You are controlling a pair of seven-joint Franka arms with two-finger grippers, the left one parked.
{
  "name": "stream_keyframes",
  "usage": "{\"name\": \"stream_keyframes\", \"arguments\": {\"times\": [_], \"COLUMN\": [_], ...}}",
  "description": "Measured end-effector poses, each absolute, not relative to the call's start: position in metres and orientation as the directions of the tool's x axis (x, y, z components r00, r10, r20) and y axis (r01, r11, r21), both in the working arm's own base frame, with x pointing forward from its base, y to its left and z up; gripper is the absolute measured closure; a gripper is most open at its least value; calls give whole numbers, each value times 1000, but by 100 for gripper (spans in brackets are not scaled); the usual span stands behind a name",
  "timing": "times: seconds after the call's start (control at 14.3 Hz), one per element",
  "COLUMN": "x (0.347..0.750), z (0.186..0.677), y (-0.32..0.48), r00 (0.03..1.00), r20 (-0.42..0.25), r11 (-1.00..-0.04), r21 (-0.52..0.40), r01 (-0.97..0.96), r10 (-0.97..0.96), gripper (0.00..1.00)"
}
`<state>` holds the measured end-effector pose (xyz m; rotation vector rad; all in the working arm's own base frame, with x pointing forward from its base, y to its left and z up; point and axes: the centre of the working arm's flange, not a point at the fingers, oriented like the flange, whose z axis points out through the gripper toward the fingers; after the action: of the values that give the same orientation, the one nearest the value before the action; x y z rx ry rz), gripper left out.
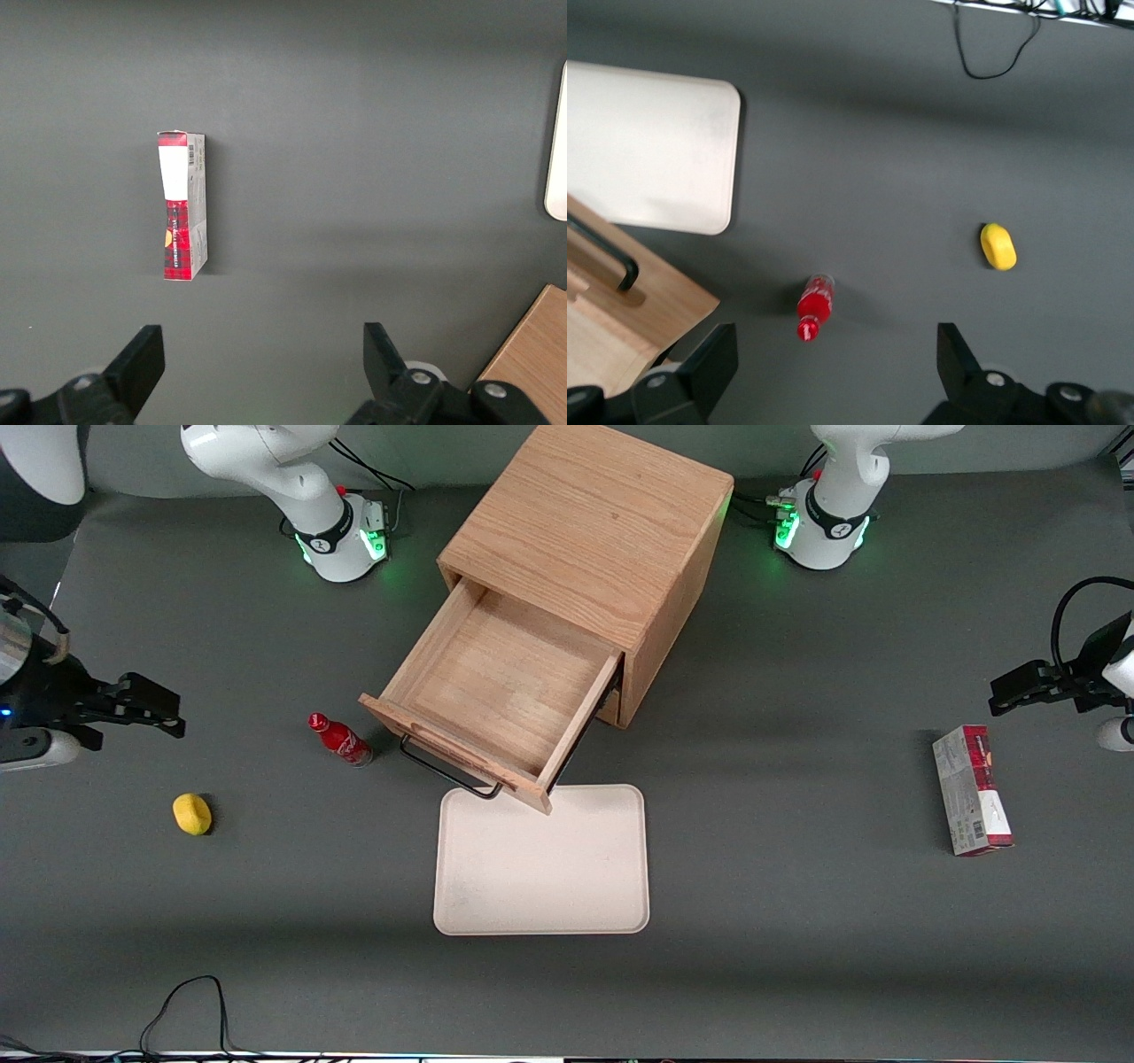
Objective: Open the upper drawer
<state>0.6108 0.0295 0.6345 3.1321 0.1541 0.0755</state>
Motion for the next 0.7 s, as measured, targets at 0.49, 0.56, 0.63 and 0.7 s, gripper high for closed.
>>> {"name": "stream_keyframes", "arguments": {"times": [0.49, 0.56, 0.63, 0.7], "x": [582, 579, 577, 576], "z": [623, 618, 614, 612], "y": [-15, -18, -19, -19], "r00": [996, 996, 996, 996], "r20": [76, 78, 75, 74], "r11": [-998, -998, -999, -999], "r21": [-27, -27, -28, -28], "r01": [52, 49, 47, 46], "r10": [50, 47, 44, 44], "gripper": [0, 0, 0, 0]}}
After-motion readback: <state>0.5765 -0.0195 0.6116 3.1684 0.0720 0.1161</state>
